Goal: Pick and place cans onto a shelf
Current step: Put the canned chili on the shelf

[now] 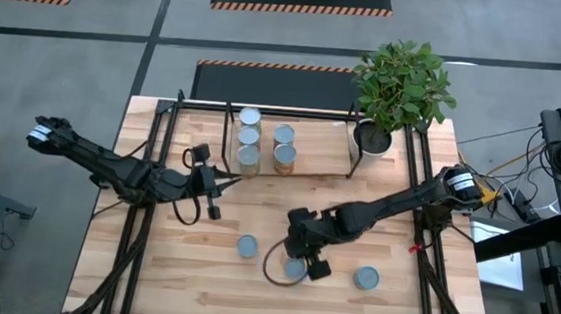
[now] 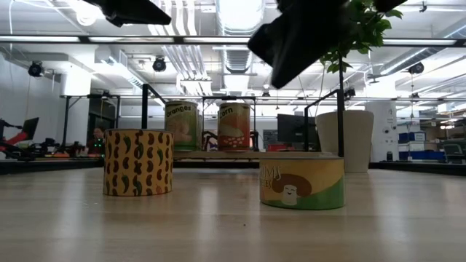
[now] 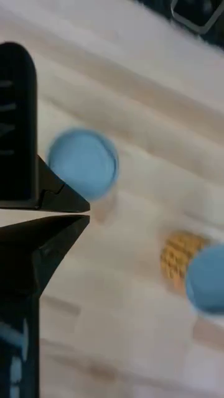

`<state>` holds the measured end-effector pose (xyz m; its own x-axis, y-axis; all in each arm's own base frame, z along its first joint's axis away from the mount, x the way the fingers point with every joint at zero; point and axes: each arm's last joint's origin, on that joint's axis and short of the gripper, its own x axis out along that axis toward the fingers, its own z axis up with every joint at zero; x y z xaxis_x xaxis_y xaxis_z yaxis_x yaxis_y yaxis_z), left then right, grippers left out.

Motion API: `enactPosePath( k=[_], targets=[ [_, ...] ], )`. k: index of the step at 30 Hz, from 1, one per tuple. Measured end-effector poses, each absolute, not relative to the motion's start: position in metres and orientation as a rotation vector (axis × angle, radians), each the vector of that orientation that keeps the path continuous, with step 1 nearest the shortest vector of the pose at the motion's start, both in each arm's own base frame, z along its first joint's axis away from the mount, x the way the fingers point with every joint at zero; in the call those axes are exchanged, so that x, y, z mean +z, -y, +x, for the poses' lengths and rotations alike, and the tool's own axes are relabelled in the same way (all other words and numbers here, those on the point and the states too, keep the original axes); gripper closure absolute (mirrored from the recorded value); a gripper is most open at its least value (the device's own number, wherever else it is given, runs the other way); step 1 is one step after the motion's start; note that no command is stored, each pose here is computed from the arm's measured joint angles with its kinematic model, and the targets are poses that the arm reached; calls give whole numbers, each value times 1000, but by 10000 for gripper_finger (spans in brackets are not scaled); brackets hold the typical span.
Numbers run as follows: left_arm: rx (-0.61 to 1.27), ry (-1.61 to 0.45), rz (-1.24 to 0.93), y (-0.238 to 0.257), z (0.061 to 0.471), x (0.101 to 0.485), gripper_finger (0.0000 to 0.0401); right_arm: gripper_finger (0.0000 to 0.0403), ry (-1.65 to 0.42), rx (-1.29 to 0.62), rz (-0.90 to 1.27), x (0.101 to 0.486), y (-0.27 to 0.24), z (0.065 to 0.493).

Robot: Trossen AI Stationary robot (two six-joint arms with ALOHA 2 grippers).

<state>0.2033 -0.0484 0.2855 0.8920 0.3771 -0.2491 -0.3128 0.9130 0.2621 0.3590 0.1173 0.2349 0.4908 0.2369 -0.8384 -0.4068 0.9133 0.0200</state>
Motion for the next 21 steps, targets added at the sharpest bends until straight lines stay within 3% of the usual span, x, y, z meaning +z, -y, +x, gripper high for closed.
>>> enactPosePath(
  k=[10, 21],
  targets=[
    [375, -217, 58, 50, 205, 292, 386, 394, -937, 379, -248, 229, -162, 343],
    [377, -170, -7, 50, 206, 296, 386, 387, -961, 229, -155, 205, -160, 335]
  ],
)
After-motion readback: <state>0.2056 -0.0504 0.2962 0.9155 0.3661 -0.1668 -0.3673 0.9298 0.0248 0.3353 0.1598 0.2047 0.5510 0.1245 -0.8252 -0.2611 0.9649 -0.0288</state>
